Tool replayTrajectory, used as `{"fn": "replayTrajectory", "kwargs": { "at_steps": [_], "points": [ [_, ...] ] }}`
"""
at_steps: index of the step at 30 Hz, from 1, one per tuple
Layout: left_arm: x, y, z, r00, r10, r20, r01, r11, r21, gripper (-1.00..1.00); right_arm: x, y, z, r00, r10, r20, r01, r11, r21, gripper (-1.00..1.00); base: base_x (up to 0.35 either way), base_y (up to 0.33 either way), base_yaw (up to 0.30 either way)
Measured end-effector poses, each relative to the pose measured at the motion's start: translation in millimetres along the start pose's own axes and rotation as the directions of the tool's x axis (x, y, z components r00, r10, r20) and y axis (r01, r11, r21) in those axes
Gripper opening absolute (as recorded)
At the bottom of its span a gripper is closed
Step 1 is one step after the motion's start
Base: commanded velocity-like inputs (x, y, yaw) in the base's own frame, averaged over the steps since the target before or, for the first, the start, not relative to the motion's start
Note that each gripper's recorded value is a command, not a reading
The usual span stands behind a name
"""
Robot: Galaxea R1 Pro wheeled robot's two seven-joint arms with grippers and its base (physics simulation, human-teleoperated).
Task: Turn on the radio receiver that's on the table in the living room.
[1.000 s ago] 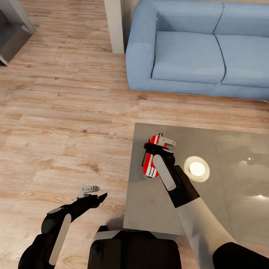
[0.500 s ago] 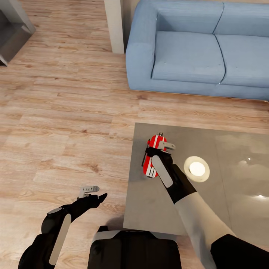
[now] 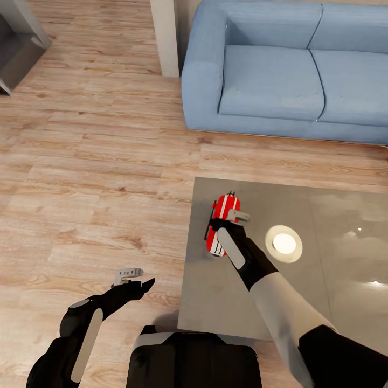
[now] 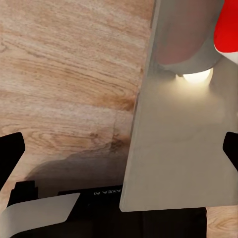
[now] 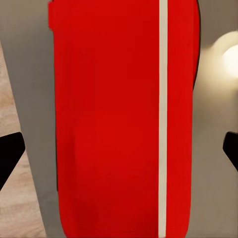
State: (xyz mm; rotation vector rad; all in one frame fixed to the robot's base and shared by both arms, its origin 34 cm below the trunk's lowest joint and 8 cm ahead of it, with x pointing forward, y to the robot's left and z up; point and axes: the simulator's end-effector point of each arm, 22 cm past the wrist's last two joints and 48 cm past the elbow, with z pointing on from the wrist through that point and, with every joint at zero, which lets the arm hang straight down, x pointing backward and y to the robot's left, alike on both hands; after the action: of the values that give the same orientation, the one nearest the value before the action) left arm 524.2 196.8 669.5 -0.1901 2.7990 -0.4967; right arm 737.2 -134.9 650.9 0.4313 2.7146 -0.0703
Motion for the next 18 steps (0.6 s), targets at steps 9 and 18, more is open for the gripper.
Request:
{"fn": "replayTrajectory", "kwargs": {
  "at_steps": [9, 18],
  "points": [
    [0.0, 0.0, 0.0, 1.0, 0.0, 0.0, 0.0, 1.0, 0.0, 1.0, 3.4, -0.1, 2.0, 1.0, -0.002, -0.005, 0.002, 1.0, 0.0, 1.0, 0.0, 0.0, 0.0],
    [0.0, -0.3, 0.1, 1.0, 0.0, 0.0, 0.0, 1.0, 0.0, 1.0, 15.5, -4.7, 6.8, 0.999, -0.012, -0.031, 0.012, 1.0, 0.012, 1.0, 0.0, 0.0, 0.0]
  ]
}}
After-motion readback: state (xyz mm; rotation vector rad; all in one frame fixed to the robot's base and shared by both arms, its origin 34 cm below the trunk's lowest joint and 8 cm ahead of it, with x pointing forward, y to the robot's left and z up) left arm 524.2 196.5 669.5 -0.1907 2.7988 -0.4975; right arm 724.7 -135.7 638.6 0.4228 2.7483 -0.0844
